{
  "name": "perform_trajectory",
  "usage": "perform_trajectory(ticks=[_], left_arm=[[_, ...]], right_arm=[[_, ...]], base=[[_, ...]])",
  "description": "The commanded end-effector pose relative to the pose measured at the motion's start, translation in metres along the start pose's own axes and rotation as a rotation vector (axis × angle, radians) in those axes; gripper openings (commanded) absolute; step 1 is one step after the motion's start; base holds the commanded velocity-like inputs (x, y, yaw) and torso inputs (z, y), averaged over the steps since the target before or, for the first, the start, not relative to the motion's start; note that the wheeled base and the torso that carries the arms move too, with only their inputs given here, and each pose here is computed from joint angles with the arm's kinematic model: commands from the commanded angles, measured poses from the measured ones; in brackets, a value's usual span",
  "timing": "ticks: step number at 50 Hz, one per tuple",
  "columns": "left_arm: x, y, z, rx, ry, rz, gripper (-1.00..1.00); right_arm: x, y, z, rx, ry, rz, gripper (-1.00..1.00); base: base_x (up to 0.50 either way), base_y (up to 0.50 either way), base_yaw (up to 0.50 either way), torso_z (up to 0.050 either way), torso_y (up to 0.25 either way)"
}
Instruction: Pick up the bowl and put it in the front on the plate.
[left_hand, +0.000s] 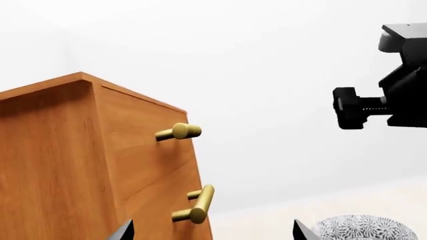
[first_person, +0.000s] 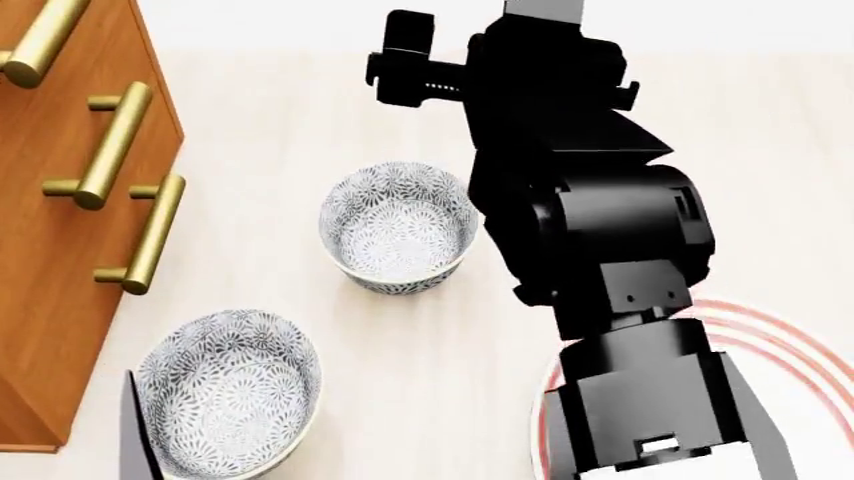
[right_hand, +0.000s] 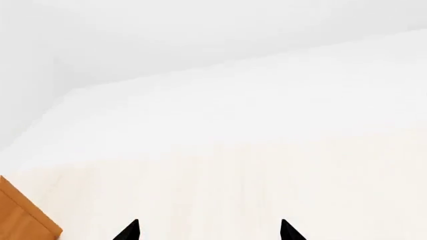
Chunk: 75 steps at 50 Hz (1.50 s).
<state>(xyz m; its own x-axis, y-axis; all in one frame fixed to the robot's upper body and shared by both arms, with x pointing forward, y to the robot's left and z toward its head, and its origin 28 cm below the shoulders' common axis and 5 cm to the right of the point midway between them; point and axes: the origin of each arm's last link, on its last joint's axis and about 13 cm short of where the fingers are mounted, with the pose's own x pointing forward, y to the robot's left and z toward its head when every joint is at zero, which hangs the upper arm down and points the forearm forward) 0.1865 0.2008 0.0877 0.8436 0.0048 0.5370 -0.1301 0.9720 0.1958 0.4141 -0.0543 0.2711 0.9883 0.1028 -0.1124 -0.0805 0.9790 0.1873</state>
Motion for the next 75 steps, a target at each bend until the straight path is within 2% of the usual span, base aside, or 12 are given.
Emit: perform_trajectory(ticks=[1,9,22,39,41,55,75], left_arm=[[-0.002,-0.002,0.002,-0.006,-0.028,-0.021,1.0],[-0.003,-0.004,0.0,-0.015,-0.013,-0.033,1.0],[-0.005,-0.006,-0.002,-0.026,0.001,-0.051,1.0],[-0.005,-0.007,-0.003,-0.032,0.011,-0.064,1.0],[-0.006,-0.007,-0.003,-0.032,0.011,-0.066,1.0],[-0.005,-0.008,-0.002,-0.031,0.017,-0.075,1.0],[-0.005,-0.008,-0.003,-0.034,0.026,-0.083,1.0]], right_arm=[[0.009,0.007,0.006,-0.022,0.116,-0.028,1.0],[0.012,0.003,0.002,-0.066,0.126,-0.054,1.0],[0.013,0.0,-0.008,-0.064,0.145,-0.075,1.0],[0.0,0.011,-0.033,0.001,0.234,-0.025,1.0],[0.0,0.011,-0.031,0.028,0.233,-0.021,1.0],[-0.006,0.005,-0.04,0.081,0.262,-0.043,1.0],[-0.009,0.005,-0.059,0.094,0.311,-0.047,1.0]], base=[[0.0,0.0,0.0,0.0,0.0],[0.0,0.0,0.0,0.0,0.0],[0.0,0.0,0.0,0.0,0.0],[0.0,0.0,0.0,0.0,0.0],[0.0,0.0,0.0,0.0,0.0],[0.0,0.0,0.0,0.0,0.0],[0.0,0.0,0.0,0.0,0.0]])
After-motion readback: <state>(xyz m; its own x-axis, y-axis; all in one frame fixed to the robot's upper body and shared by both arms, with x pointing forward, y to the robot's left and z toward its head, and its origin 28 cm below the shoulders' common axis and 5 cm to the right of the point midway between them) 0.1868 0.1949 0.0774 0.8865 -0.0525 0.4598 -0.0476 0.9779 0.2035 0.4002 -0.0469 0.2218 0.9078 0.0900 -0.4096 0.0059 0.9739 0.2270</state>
